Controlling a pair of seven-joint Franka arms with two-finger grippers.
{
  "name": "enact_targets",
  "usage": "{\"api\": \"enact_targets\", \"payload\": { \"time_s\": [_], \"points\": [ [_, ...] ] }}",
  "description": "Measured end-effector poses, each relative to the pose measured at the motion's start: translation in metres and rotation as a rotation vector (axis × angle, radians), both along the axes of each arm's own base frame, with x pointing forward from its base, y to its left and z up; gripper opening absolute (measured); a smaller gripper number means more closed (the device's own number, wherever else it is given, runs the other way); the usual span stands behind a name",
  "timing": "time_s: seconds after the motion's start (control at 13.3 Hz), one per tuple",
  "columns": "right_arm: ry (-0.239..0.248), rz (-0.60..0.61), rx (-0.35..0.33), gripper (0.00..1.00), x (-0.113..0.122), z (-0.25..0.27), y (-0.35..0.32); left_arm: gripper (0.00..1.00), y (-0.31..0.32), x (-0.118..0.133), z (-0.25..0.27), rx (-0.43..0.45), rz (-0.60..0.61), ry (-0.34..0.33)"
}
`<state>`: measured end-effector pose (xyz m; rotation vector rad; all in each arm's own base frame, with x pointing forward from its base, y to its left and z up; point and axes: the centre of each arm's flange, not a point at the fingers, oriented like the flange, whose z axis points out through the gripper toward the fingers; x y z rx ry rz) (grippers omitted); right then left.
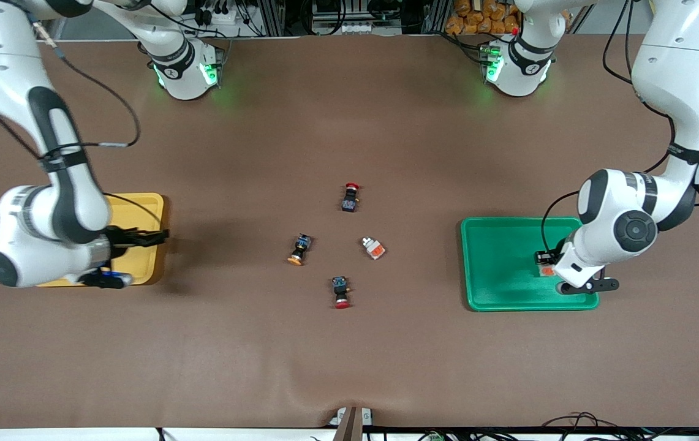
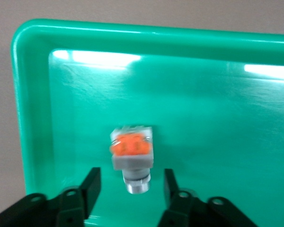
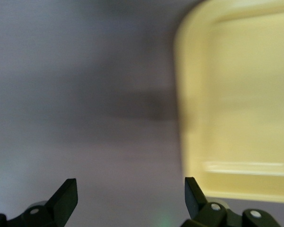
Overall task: Place green and yellow buttons in trays
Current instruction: 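Reach both grippers to the second yellow-capped and orange-white buttons and grasp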
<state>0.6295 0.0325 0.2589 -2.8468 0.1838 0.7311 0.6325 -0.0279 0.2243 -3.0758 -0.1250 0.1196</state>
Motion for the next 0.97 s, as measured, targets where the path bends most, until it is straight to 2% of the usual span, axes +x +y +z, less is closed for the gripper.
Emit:
{"api": "enact_targets", "payload": {
  "time_s": [0.22,0.37,0.6,0.75,0.97],
  "points": [
    [-0.028,-0.062,-0.091,1.0,-0.003,0.006,0.095,0.98,-0.012,0.007,0.018,-0.007,-0.017,-0.034],
    [-0.071,-0.078,-0.091,1.0,-0.004,0.008,0.134,1.0,-0.03,0.012,0.045,-0.022,-0.028,-0.074],
    [-0.154,-0.151,-0.092,1.0,-0.005,0.014,0.188,1.0,-0.098,0.007,0.087,-0.088,0.06,-0.057],
    [-0.204,-0.176,-0.096,1.0,-0.01,0.017,0.226,1.0,-0.166,-0.008,0.097,-0.109,0.13,-0.051],
    [-0.264,-0.196,-0.086,1.0,-0.015,0.011,0.259,1.0,-0.271,-0.046,0.093,-0.108,0.243,-0.034]
  ]
}}
